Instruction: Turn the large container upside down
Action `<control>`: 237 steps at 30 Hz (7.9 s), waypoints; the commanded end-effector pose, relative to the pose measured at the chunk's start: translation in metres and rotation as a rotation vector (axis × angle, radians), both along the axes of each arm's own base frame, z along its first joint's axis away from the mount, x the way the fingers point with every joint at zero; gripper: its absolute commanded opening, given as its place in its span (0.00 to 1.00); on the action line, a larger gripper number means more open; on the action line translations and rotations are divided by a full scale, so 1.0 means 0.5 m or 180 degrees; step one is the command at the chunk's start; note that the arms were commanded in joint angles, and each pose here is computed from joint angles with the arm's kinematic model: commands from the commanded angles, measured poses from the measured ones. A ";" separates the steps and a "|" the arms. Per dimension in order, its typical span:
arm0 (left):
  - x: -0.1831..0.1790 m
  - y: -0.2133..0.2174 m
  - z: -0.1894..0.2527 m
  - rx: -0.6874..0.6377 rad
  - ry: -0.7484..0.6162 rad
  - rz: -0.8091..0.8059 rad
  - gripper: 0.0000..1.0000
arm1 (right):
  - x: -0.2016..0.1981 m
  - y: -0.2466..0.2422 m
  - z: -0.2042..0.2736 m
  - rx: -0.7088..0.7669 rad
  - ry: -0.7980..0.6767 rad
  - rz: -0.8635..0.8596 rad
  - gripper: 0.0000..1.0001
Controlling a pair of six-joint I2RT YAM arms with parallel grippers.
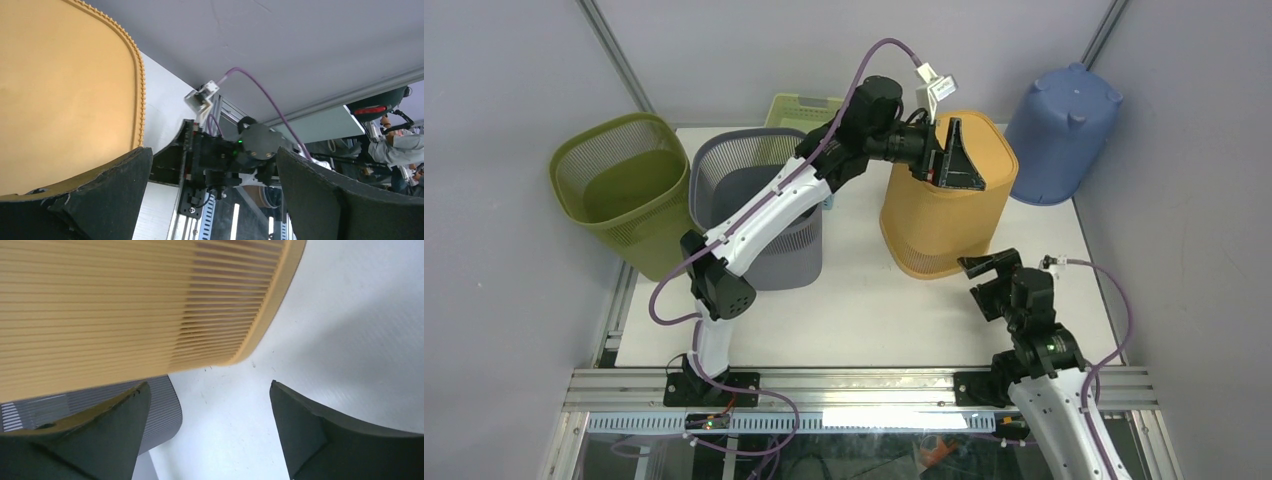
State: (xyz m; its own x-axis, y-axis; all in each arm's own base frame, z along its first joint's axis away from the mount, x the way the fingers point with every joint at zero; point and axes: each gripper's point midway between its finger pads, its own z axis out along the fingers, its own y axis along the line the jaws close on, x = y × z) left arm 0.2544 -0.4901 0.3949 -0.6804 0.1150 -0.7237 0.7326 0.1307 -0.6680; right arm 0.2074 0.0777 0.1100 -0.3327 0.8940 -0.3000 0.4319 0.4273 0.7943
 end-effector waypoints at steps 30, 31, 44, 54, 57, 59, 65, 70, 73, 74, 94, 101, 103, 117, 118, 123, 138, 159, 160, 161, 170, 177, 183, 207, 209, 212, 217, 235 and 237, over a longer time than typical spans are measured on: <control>-0.053 0.356 0.149 0.0337 -0.1015 0.1664 0.99 | 0.304 0.181 0.202 -0.0045 -0.0940 0.0504 0.94; -0.055 0.361 0.144 0.0374 -0.1005 0.1679 0.99 | 0.332 0.162 0.205 -0.0041 -0.0918 0.0455 0.94; -0.047 0.399 0.125 0.0604 -0.1048 0.1886 0.99 | 0.349 0.291 0.259 -0.0281 -0.1106 0.0946 0.94; -0.036 0.450 0.079 0.0962 -0.0943 0.2225 0.99 | 0.530 0.240 0.199 -0.0620 -0.0757 0.0379 0.94; -0.038 0.480 0.068 0.1068 -0.0929 0.2372 0.99 | 0.570 0.233 0.189 -0.0652 -0.0663 0.0362 0.94; -0.035 0.501 0.054 0.1205 -0.0929 0.2487 0.99 | 0.581 0.241 0.196 -0.0710 -0.0647 0.0463 0.95; -0.012 0.536 -0.011 0.1640 -0.0865 0.2768 0.99 | 0.491 0.290 0.241 -0.0738 -0.0741 0.0968 0.95; 0.017 0.541 -0.087 0.2045 -0.0787 0.2936 0.99 | 0.340 0.288 0.230 -0.0946 -0.0674 0.1284 0.95; 0.025 0.523 -0.121 0.2140 -0.0721 0.2881 0.99 | 0.269 0.245 0.224 -0.0984 -0.0598 0.1257 0.95; 0.026 0.515 -0.126 0.2128 -0.0700 0.2844 0.98 | 0.247 0.222 0.238 -0.1027 -0.0628 0.1182 0.95; -0.062 0.269 -0.022 0.1110 -0.0397 0.1438 0.00 | 0.021 -0.091 0.476 -0.2038 -0.0553 0.0232 0.91; -0.155 0.149 0.128 -0.0015 -0.0325 0.0615 0.00 | -0.008 -0.113 0.554 -0.2176 -0.0423 0.0246 0.98; -0.175 0.136 0.162 -0.0341 -0.0295 0.0433 0.00 | -0.025 -0.141 0.580 -0.2205 -0.0418 0.0032 0.99; -0.131 0.128 0.053 -0.0832 0.0134 0.0585 0.00 | -0.046 -0.146 0.576 -0.2208 -0.0433 0.0077 0.99; -0.120 0.132 0.033 -0.0780 0.0139 0.0668 0.00 | -0.043 -0.141 0.565 -0.2218 -0.0400 0.0127 0.99; -0.063 0.210 -0.058 -0.0504 0.0166 0.1257 0.00 | -0.024 -0.085 0.474 -0.2198 -0.0157 0.0681 0.99; -0.014 0.334 -0.217 0.0493 -0.0157 0.2004 0.75 | -0.070 -0.091 0.385 -0.1980 0.0208 0.0638 0.99; 0.028 0.325 -0.260 0.1114 -0.0318 0.1991 0.50 | -0.178 -0.054 0.241 -0.0933 0.0292 0.0574 0.93; 0.028 0.323 -0.260 0.1116 -0.0317 0.1984 0.47 | -0.177 -0.051 0.242 -0.0903 0.0255 0.0581 0.92; 0.029 0.322 -0.262 0.1123 -0.0316 0.1981 0.44 | -0.176 -0.049 0.244 -0.0870 0.0223 0.0582 0.90; 0.029 0.318 -0.280 0.1185 -0.0311 0.1922 0.28 | -0.155 -0.006 0.277 -0.0565 -0.0257 0.0751 0.71; 0.030 0.312 -0.299 0.1252 -0.0292 0.1868 0.27 | -0.158 -0.008 0.322 -0.0419 -0.0597 0.0689 0.67; 0.033 0.292 -0.328 0.1328 -0.0240 0.1755 0.27 | -0.158 0.008 0.416 -0.0166 -0.1300 0.0746 0.66; 0.068 0.218 -0.319 0.1077 -0.0214 0.1599 0.59 | 0.043 0.158 0.618 -0.0540 -0.1975 0.1498 0.66; 0.066 0.214 -0.325 0.1070 -0.0180 0.1579 0.60 | 0.055 0.163 0.609 -0.0546 -0.1940 0.1505 0.67; 0.061 0.209 -0.335 0.1064 -0.0119 0.1536 0.60 | 0.071 0.170 0.596 -0.0568 -0.1904 0.1518 0.67; 0.046 0.201 -0.341 0.1012 -0.0005 0.1449 0.60 | 0.083 0.160 0.583 -0.0688 -0.1774 0.1449 0.69; -0.002 -0.017 -0.315 0.0736 0.0134 0.1010 0.61 | -0.066 -0.088 0.641 -0.1803 -0.1213 0.0414 0.89; -0.004 -0.064 -0.309 0.0664 0.0110 0.0935 0.61 | -0.078 -0.099 0.626 -0.1819 -0.1149 0.0380 0.90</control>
